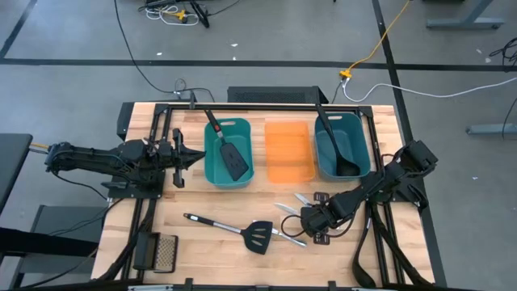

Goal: Pick & Place Kitchen Items
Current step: Put the yellow knife into the orange bin

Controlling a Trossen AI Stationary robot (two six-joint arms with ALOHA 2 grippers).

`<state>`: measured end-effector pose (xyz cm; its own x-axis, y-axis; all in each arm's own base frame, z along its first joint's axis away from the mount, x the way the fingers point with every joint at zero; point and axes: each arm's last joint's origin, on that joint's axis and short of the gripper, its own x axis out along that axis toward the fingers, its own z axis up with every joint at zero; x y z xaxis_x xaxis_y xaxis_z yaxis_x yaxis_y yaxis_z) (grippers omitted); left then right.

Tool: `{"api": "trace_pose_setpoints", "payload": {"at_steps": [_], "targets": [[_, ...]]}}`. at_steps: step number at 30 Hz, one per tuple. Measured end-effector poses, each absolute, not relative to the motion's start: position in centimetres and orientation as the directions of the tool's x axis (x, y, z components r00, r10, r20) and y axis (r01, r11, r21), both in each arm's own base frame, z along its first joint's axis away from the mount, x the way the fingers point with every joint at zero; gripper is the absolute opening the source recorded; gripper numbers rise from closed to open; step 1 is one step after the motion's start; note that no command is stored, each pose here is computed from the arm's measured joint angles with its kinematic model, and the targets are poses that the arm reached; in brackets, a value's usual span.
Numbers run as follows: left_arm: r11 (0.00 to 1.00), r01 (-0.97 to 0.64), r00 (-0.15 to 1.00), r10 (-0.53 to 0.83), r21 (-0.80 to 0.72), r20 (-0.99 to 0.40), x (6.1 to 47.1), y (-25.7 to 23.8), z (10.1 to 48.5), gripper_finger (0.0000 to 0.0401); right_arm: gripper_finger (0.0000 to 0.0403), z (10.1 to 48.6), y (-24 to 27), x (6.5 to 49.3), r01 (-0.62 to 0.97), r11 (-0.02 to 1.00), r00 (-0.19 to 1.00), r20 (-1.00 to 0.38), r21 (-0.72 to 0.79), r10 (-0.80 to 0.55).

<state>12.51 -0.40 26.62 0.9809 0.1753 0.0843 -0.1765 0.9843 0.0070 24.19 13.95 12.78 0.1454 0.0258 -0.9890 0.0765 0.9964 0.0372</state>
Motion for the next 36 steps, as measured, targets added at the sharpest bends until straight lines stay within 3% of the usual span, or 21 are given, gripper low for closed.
{"api": "trace_pose_setpoints", "payload": {"at_steps": [4, 9, 19, 30, 36], "targets": [[0.984, -0.176, 0.981, 0.175, 0.007, 0.085, 12.5, -0.4, 26.6, 0.0014, 0.0124, 12.7, 14.0, 24.2, 0.081, 0.996, 0.144, -0.989, 0.037, 0.025], [0.984, -0.177, 0.981, 0.176, 0.007, 0.084, 12.5, -0.4, 26.6, 0.0014, 0.008, 12.7, 14.0, 24.2, 0.081, 0.996, 0.144, -0.989, 0.042, 0.03], [0.984, -0.176, 0.981, 0.175, 0.006, 0.085, 12.5, -0.4, 26.6, 0.0014, 0.0079, 14.1, 13.5, 23.6, 0.076, 0.997, 0.185, -0.983, 0.01, -0.004], [0.984, -0.175, 0.981, 0.176, -0.012, 0.085, 12.5, -0.4, 26.6, 0.0014, 0.0079, 19.5, 10.2, 21.2, 0.048, 0.999, 0.514, -0.858, 0.009, -0.017], [0.984, -0.175, 0.981, 0.175, -0.012, 0.085, 12.5, -0.4, 26.6, 0.0014, 0.0079, 19.9, 8.0, 18.6, 0.001, 0.992, 0.765, -0.639, 0.13, 0.083]]}}
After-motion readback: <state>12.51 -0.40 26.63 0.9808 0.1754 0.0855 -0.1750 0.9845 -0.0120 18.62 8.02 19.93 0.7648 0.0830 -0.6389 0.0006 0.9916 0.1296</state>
